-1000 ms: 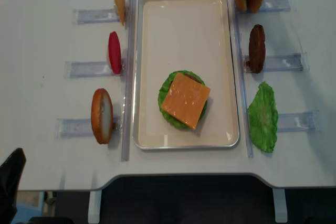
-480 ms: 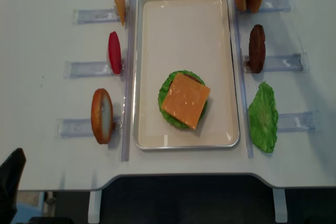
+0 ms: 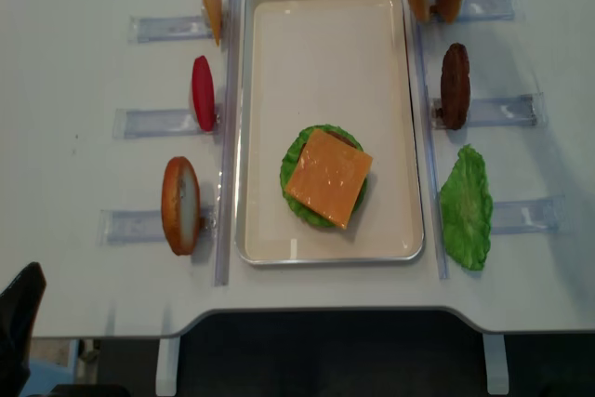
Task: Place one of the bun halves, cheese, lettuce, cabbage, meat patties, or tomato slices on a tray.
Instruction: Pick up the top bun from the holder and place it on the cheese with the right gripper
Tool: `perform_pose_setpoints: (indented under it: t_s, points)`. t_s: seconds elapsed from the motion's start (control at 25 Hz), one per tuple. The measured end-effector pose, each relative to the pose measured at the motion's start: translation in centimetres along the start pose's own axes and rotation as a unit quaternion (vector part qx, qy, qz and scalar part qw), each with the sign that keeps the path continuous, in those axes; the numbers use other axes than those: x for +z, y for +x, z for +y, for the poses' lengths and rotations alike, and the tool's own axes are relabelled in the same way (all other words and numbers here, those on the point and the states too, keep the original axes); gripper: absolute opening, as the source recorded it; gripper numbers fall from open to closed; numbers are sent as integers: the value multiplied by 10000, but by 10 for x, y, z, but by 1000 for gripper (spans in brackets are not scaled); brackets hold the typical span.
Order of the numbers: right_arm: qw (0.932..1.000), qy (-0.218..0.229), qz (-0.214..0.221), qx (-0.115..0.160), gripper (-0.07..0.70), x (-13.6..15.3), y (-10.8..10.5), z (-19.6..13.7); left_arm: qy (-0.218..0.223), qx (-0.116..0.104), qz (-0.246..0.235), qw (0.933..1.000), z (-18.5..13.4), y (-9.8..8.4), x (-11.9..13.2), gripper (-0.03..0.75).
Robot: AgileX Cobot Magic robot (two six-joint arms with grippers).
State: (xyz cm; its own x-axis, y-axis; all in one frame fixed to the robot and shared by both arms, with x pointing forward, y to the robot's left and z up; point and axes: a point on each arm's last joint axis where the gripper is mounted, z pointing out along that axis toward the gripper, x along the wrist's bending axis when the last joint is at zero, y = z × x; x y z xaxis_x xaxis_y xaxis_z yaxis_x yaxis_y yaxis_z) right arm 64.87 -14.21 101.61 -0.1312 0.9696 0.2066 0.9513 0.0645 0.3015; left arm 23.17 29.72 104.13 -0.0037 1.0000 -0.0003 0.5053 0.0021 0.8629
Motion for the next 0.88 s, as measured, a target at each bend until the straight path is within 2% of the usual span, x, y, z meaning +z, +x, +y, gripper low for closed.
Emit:
perform_pose_setpoints:
  t_s: [0.32,0.56,0.88]
  points:
    - [9989,-160,412,175,147,-20,9,0,0,1,1,10000,0,0,0,641]
    - [9958,-257,859,186,147,-37,19,-1,0,1,1,10000,0,0,0,641]
    - [9894,62,1442,131,147,-42,29,-7,0,7,5,10000,0,0,0,641]
